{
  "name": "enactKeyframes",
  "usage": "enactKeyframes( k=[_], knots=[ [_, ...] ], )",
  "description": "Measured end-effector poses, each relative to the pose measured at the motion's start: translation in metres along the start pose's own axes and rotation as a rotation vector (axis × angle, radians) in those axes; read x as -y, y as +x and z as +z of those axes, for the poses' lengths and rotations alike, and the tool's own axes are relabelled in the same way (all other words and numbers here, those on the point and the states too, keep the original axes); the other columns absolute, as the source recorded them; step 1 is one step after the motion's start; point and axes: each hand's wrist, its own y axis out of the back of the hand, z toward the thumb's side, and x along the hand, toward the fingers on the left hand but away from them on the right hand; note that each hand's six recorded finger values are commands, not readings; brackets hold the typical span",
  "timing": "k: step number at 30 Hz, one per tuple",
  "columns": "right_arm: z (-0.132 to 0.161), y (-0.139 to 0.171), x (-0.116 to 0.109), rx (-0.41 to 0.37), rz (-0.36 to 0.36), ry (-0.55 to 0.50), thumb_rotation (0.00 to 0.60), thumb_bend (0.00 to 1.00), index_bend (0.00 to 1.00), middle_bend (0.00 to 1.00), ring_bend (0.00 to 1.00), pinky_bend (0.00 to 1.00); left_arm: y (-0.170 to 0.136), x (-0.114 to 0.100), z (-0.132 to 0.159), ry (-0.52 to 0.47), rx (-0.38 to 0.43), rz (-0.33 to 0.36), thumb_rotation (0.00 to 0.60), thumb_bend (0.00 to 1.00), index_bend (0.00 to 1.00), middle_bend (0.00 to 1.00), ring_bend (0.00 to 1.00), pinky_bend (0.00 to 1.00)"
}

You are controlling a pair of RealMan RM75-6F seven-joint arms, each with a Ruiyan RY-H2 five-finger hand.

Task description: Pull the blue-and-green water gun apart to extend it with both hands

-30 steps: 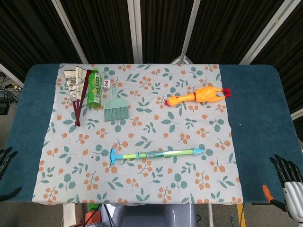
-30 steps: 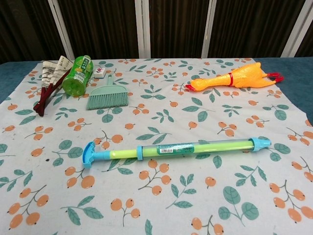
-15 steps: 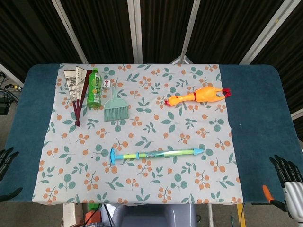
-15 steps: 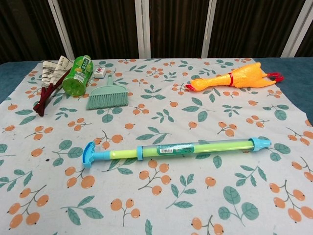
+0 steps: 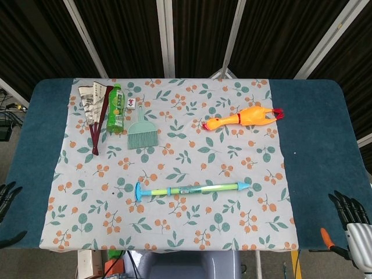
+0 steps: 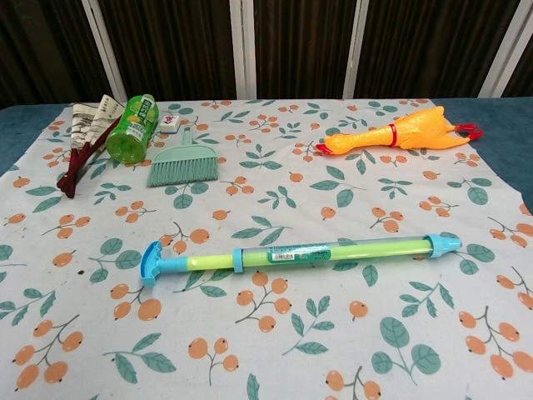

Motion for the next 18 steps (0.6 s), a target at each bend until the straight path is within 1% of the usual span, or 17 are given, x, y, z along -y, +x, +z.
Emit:
enactKeyframes(
  k=[4,9,13,15,18],
  knots=[
    [0.000,-0.001,0.001,-0.002,0.006,0.001,0.600,0.42,0.00,0.00,0.00,0.00,0.006,0.000,0.004,-0.017,-0.005,-0.017,0.600,0.07,0.03,0.00,0.00,0.00],
    [0.001,-0.002,0.003,-0.002,0.015,0.001,0.600,0.42,0.00,0.00,0.00,0.00,0.025,-0.003,0.021,-0.031,0.018,-0.035,0.600,0.14,0.11,0.00,0.00,0.00],
    [0.001,-0.004,0.005,0.003,0.022,0.002,0.600,0.42,0.00,0.00,0.00,0.00,0.049,-0.005,0.044,-0.014,0.051,-0.047,0.600,0.15,0.18,0.00,0.00,0.01],
    [0.001,-0.004,0.006,0.006,0.025,0.001,0.600,0.42,0.00,0.00,0.00,0.00,0.062,-0.005,0.055,-0.001,0.069,-0.058,0.600,0.15,0.19,0.00,0.00,0.01],
    [0.000,-0.005,0.007,0.013,0.037,0.000,0.600,0.42,0.00,0.00,0.00,0.00,0.087,-0.003,0.076,0.044,0.116,-0.075,0.600,0.16,0.20,0.00,0.00,0.01]
  ],
)
